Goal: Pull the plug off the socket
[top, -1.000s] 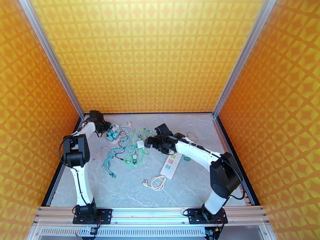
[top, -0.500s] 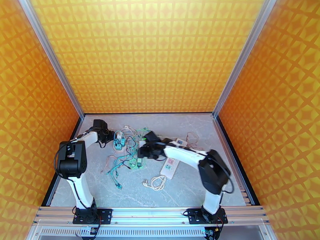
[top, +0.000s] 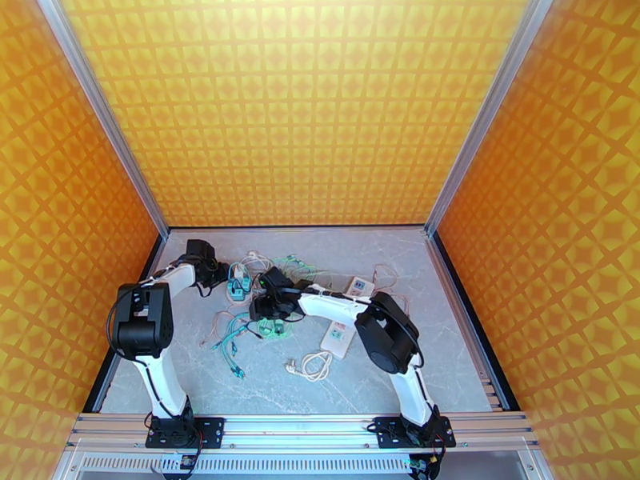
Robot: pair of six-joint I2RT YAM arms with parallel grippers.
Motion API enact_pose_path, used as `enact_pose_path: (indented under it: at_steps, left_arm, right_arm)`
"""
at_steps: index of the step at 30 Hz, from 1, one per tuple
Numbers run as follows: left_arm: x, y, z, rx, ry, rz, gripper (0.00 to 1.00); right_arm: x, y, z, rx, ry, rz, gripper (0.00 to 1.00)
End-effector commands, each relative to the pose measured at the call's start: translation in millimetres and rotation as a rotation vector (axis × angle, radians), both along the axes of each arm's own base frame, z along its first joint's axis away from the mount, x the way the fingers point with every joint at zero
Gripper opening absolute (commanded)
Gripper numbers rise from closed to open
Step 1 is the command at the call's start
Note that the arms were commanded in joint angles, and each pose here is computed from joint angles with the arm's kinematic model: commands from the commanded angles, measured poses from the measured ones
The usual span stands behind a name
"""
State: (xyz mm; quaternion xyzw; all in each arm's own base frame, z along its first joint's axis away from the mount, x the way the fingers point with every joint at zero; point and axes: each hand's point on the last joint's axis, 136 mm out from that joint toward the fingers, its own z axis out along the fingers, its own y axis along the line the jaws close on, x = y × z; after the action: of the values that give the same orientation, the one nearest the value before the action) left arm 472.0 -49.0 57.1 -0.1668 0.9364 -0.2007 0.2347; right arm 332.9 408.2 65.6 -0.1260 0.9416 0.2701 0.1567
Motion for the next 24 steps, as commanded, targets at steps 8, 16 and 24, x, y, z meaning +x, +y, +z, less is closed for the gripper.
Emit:
enact_pose_path:
  at_steps: [8,16,24]
  left_arm:
    - [-44.7,-56.5,-3.7,-0.046,0.057,-0.023,0.42]
    - [-68.4,-119.0,-0.4,-0.089,0.06,-0.012,0.41]
    - [-75.8,-148.9,11.6,-0.077,0.04,-0.007,0.41]
  right_arm:
    - [-19.8,-136.3,-62.8,-0.33,0.105,-0.112,0.59]
    - [-13.5,-209.0,-60.9,-0.447,0.091,-0.167,0.58]
    - [0.3,-254.0,-50.6,-0.484,0.068,-0.206,0.59]
